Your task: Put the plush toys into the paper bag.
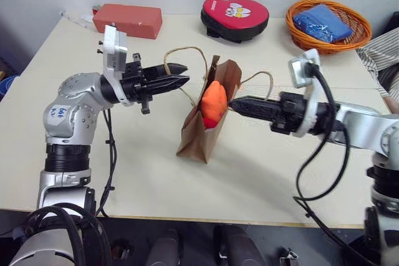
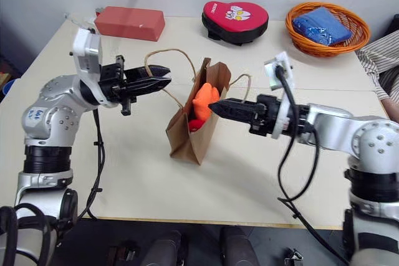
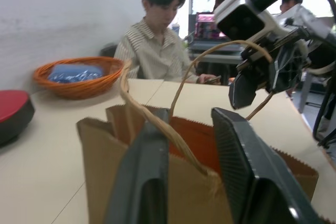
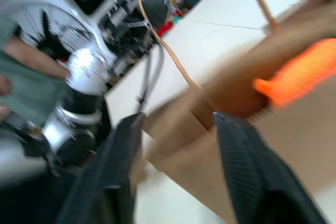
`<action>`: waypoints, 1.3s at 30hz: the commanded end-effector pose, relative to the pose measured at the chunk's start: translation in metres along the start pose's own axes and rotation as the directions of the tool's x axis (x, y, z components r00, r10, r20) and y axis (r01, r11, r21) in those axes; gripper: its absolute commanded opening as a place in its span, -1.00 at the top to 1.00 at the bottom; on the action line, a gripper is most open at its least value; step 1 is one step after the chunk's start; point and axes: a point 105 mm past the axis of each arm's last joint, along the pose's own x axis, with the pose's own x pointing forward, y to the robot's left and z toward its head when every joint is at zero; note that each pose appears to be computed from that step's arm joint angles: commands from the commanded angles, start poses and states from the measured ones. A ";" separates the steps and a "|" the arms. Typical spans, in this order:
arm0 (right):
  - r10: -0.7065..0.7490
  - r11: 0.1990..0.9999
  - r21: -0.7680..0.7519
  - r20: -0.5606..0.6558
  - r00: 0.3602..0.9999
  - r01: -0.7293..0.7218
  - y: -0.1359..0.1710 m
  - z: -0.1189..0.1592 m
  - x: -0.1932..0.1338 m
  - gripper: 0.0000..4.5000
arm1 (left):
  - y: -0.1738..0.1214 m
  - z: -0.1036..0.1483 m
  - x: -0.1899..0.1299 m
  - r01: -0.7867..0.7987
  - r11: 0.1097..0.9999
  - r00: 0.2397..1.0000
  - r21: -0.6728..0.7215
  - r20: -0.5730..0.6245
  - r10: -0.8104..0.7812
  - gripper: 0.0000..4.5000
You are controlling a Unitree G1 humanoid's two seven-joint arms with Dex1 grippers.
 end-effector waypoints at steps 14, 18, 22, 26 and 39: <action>0.029 0.841 -0.539 -0.035 0.999 -0.043 -0.023 -0.050 0.015 0.12 | -0.053 -0.031 -0.047 -0.256 0.965 0.964 -0.062 -0.084 0.250 -0.93; 0.063 0.807 -0.589 0.000 0.998 -0.051 -0.021 -0.056 0.037 0.73 | -0.068 -0.039 -0.030 -0.270 0.956 0.963 -0.112 -0.037 0.268 -0.93; 0.101 0.781 -0.617 -0.033 0.994 -0.100 -0.015 -0.068 0.046 0.99 | -0.085 -0.039 -0.007 -0.251 0.954 0.966 -0.166 0.016 0.257 -0.93; 0.153 0.769 -0.631 0.020 0.988 -0.106 -0.001 -0.062 0.058 0.99 | -0.084 -0.045 0.013 -0.310 0.937 0.947 -0.162 0.035 0.320 -0.93; 0.181 0.764 -0.635 0.039 0.983 -0.115 0.006 -0.059 0.073 0.99 | -0.074 -0.071 0.029 -0.430 0.899 0.903 -0.087 -0.064 0.426 -0.93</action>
